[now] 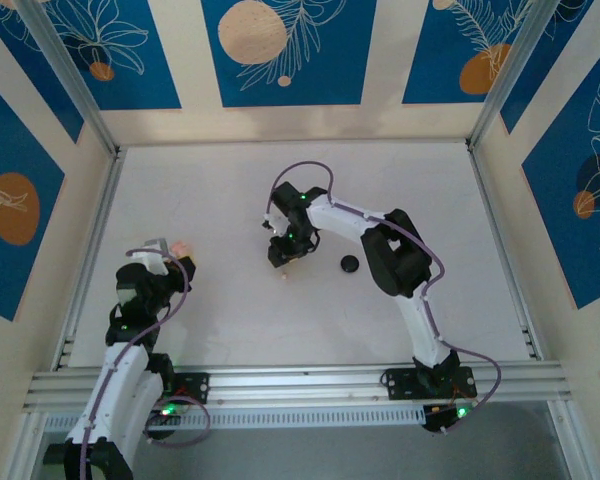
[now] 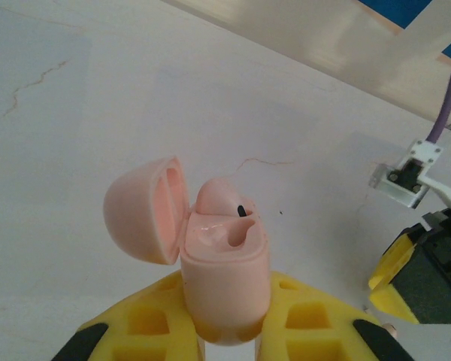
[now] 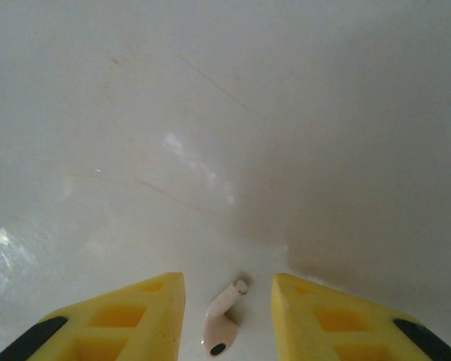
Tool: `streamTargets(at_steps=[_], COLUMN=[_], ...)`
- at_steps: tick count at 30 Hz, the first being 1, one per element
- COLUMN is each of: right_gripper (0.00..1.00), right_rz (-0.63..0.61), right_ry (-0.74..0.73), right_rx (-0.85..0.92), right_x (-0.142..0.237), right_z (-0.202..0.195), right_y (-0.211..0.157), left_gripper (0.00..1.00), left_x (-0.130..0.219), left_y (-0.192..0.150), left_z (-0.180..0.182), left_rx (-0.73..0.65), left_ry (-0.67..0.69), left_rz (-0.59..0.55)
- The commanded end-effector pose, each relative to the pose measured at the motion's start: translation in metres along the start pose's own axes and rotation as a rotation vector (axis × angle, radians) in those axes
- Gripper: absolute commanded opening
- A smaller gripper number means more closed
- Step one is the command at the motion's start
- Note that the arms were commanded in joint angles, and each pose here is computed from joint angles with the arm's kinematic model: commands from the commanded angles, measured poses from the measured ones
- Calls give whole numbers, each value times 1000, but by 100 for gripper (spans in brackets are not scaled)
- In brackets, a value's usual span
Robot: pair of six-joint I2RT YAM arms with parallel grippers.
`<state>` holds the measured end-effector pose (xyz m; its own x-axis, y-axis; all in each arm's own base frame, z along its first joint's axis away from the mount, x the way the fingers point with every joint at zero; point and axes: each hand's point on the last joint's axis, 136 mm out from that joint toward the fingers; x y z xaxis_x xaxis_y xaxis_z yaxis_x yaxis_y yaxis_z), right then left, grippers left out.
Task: Insert the wireless bluetooth earbuds into the charging case
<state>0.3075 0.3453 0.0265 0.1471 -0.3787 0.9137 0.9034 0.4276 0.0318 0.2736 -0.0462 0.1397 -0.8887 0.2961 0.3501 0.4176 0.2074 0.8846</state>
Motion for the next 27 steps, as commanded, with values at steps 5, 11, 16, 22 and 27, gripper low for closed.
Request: streamTargets(at_steps=[5, 11, 16, 22, 27], right_gripper=[33, 32, 31, 31, 30], right_rz=[78, 111, 142, 176, 229], right_ry=[40, 95, 105, 134, 148], right_rx=[-11, 12, 39, 116, 202], right_x=[-8, -11, -13, -18, -22], right_z=[8, 22, 27, 41, 54], right_y=[-11, -19, -29, -37, -49], left_gripper=[13, 13, 13, 13, 13], left_x=[3, 3, 3, 3, 3], left_y=[12, 12, 12, 13, 14], left_z=[-2, -2, -2, -2, -3], left_rx=[-7, -6, -7, -10, -9], left_ry=[-11, -11, -9, -9, -9], left_rz=[-32, -31, -31, -34, -35])
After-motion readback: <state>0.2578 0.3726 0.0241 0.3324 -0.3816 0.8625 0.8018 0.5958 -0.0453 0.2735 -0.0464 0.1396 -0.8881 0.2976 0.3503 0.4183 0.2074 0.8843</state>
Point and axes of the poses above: each hand's point on the last joint's axis, 136 mm out from that joint toward the fingers, its own x axis back along the fingers, its own z axis along the line the jaws close on, y = z × x, and after that the axes turned 10 degrees about -x, right-handed
